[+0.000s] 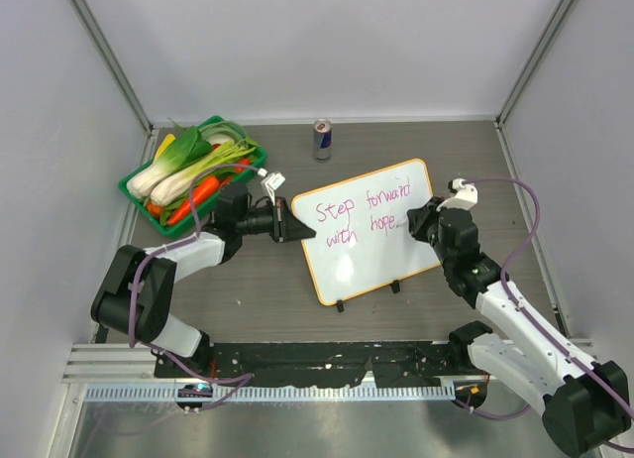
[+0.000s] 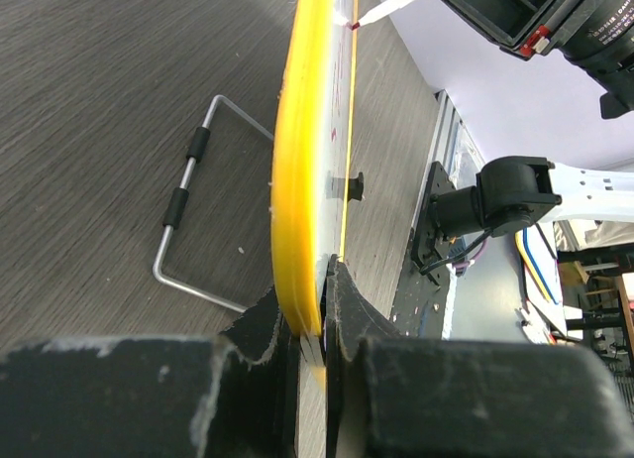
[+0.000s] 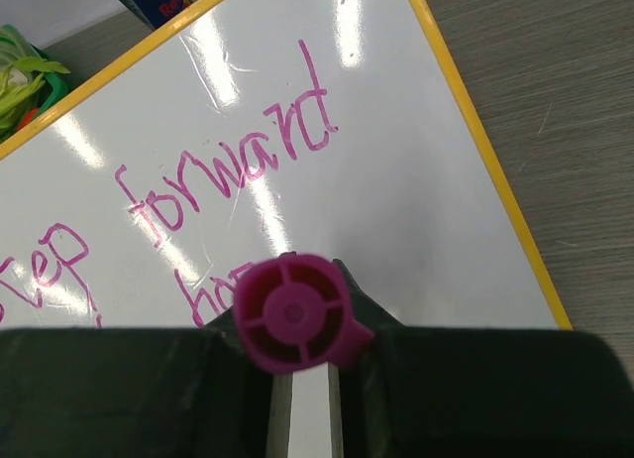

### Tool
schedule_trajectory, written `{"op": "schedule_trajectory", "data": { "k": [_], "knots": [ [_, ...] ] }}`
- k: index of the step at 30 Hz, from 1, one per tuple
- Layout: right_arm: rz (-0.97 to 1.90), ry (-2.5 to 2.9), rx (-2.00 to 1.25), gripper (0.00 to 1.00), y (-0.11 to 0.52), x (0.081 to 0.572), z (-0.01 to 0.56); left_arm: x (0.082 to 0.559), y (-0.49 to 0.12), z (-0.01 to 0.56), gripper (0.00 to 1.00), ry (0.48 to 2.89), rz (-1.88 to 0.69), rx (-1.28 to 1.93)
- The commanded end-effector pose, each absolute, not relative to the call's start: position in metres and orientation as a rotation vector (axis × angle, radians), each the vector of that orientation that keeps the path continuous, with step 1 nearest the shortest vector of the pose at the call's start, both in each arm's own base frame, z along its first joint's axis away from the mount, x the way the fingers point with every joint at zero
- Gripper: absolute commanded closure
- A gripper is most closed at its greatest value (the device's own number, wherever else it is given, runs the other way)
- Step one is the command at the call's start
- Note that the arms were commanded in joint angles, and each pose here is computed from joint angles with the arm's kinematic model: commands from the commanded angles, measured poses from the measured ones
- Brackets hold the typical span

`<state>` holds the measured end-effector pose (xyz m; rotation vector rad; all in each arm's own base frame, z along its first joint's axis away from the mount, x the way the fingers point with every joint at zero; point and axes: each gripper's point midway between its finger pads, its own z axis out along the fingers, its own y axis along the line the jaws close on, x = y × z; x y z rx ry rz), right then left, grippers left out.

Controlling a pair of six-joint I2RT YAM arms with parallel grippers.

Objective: Write a sentence on the whiteboard

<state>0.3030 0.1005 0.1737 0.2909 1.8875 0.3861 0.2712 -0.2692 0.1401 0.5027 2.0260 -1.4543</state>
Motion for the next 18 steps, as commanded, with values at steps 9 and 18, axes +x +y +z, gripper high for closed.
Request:
{"op": "schedule_trajectory", "data": {
  "k": [9, 18],
  "knots": [
    [0.563, 1.811, 0.255, 0.98, 0.117, 0.285, 0.216, 0.257, -0.259, 0.085, 1.00, 2.152, -1.262, 0.603],
    [0.756, 1.900, 0.241, 0.99, 0.144, 0.267, 0.199, 0.261, -0.254, 0.086, 1.00, 2.156, -1.209, 0.576]
  ]
}}
